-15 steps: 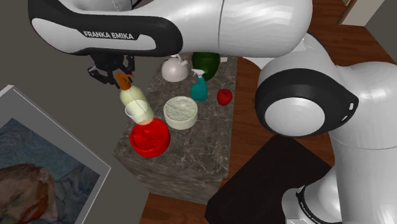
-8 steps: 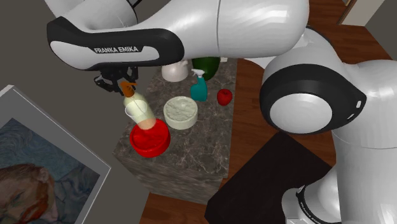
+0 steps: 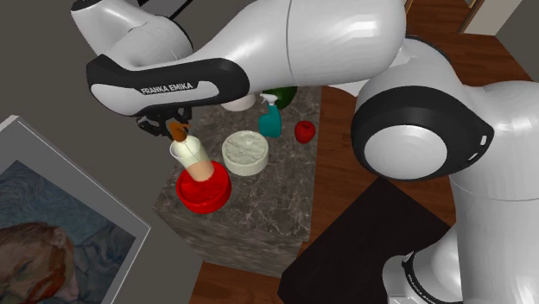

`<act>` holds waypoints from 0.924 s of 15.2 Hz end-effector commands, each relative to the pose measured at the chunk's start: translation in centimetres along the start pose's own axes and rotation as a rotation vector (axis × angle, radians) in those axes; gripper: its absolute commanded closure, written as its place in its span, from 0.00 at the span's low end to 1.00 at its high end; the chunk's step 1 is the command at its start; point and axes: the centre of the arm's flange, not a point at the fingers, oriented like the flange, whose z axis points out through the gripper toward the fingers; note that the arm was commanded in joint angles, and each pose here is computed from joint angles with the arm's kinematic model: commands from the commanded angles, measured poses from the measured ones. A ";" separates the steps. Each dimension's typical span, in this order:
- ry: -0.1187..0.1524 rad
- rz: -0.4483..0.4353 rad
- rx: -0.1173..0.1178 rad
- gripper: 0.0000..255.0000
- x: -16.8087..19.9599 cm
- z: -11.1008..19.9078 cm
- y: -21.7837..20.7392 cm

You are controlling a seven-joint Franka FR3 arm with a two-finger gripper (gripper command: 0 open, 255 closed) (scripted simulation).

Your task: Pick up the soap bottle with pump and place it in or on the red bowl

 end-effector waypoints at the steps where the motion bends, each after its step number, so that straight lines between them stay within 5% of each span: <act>1: 0.001 0.000 0.001 1.00 -0.1 1.0 -0.1; 8: 0.001 0.000 0.001 1.00 -0.3 5.1 -0.5; 14: 0.001 0.000 0.001 1.00 -0.3 5.1 -0.5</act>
